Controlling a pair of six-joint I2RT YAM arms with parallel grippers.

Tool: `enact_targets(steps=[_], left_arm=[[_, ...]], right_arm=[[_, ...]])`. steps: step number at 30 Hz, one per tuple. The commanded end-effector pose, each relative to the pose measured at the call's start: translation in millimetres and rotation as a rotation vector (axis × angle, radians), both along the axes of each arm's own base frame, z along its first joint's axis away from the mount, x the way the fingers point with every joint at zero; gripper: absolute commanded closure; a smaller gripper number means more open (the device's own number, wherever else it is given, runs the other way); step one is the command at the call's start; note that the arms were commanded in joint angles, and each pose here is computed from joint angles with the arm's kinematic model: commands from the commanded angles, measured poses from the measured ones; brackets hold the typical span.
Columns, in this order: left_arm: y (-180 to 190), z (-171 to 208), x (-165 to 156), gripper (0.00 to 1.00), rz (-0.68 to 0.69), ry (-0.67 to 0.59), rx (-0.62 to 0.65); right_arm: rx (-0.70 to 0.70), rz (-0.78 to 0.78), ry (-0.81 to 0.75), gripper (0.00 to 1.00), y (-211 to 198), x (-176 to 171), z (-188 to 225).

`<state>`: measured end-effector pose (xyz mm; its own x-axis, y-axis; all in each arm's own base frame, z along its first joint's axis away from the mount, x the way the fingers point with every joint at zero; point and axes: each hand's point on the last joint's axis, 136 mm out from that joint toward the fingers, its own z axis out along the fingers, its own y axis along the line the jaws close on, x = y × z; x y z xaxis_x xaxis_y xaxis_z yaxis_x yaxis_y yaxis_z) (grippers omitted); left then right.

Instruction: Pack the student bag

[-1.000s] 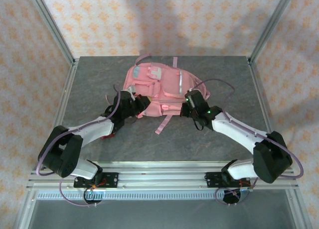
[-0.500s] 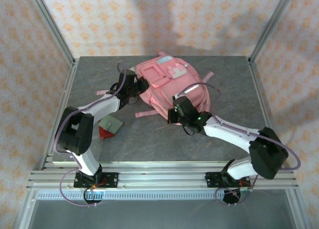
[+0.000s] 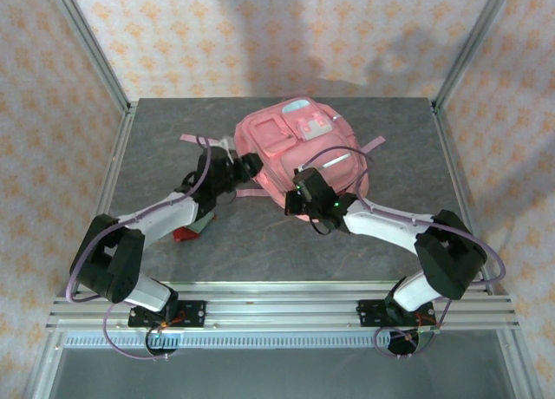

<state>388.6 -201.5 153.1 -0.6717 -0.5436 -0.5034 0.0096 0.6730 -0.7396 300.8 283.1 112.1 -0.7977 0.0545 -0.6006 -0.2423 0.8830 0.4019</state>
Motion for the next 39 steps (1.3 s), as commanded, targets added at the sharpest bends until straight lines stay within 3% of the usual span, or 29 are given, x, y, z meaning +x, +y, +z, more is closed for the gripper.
enact_targets(steps=[1, 11, 14, 15, 18, 19, 26, 31, 35, 39], left_arm=[[-17.5, -8.3, -12.0, 0.43, -0.030, 0.001, -0.037], [-44.2, -40.5, 10.0, 0.41, -0.033, 0.037, 0.015], [-47.8, -48.5, 16.5, 0.45, -0.030, 0.051, 0.021], [-48.7, -49.5, 19.0, 0.54, -0.028, 0.053, 0.019], [-55.9, -47.1, 21.3, 0.95, -0.047, 0.050, -0.009], [-58.0, -45.2, 21.0, 1.00, -0.053, 0.049, -0.027], [-59.6, -37.3, 13.5, 1.00, -0.067, 0.040, -0.069], [-62.0, -32.1, 11.7, 1.00, -0.075, 0.033, -0.094], [-65.8, -29.2, 10.8, 1.00, -0.086, 0.031, -0.110], [-66.4, -26.4, 9.9, 1.00, -0.085, 0.026, -0.119]], right_arm=[[0.070, -0.016, -0.055, 1.00, 5.6, 5.5, 20.8], [0.085, 0.002, -0.041, 1.00, 6.8, -0.1, 16.3], [0.099, 0.017, -0.047, 1.00, 7.7, -3.0, 17.4], [0.096, 0.019, -0.049, 1.00, 7.3, -3.1, 17.0], [0.058, 0.008, -0.041, 1.00, 3.6, -0.8, 9.5], [0.047, 0.005, -0.035, 1.00, 3.3, -0.5, 5.8], [0.010, -0.060, -0.011, 0.97, 3.5, 14.4, -4.2], [0.004, -0.112, 0.007, 0.77, 3.0, 25.2, -8.5], [0.003, -0.137, 0.014, 0.71, 1.6, 30.0, -10.6], [-0.007, -0.141, 0.035, 0.73, 1.5, 32.0, -18.2]])
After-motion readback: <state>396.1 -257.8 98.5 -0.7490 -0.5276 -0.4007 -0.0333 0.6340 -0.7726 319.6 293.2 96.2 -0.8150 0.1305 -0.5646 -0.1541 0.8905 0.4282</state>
